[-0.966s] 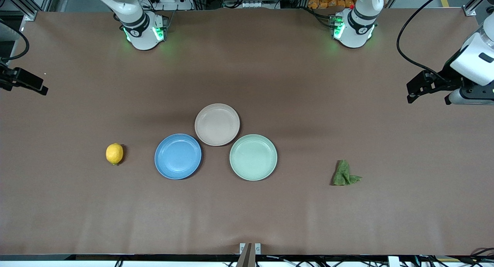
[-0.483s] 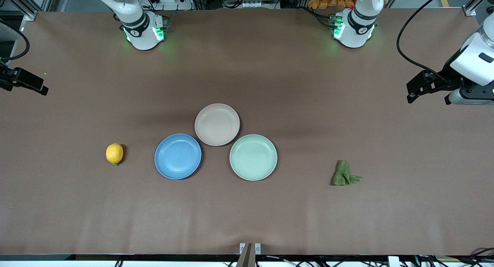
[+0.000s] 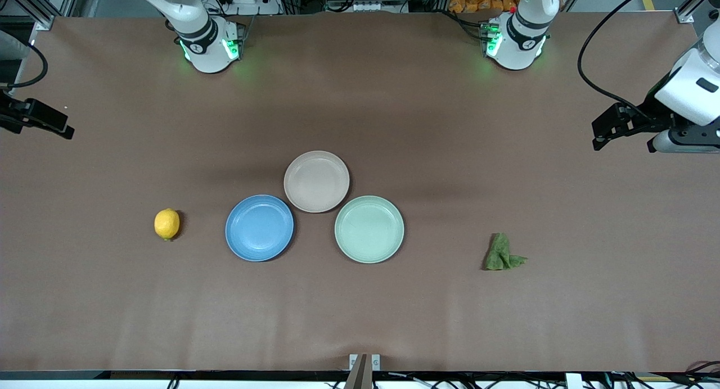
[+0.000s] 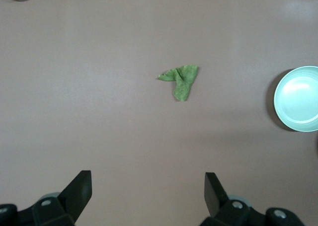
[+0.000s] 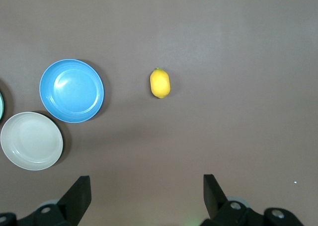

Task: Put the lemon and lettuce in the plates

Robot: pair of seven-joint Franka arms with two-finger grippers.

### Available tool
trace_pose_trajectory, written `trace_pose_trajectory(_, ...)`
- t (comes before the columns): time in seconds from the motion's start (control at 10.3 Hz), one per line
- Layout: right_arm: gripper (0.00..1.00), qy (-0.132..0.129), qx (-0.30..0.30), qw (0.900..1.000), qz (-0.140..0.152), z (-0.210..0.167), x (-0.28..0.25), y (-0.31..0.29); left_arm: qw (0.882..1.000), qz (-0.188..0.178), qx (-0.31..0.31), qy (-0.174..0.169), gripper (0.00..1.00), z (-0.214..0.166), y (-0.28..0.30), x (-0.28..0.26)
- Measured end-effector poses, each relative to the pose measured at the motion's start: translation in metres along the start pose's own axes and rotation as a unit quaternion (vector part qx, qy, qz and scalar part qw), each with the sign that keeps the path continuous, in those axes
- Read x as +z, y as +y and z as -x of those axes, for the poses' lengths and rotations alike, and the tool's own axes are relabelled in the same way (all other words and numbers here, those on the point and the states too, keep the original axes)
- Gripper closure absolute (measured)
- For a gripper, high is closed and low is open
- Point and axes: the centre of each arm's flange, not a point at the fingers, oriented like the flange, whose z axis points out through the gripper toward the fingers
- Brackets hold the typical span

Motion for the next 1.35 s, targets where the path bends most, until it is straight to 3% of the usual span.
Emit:
trace_pose_trajectory(1.06,0.00,-0.001,0.000,1.000,0.000,-0.001,0.001,0.000,1.000,-0.001,0.007,-0.015,0.00,0.003,-0.002,0.003)
trace_pose_trajectory(1.35,0.00,-0.001,0.000,1.000,0.000,-0.001,0.001,0.000,0.999,-0.003,-0.013,-0.033,0.00,0.005,-0.025,0.010)
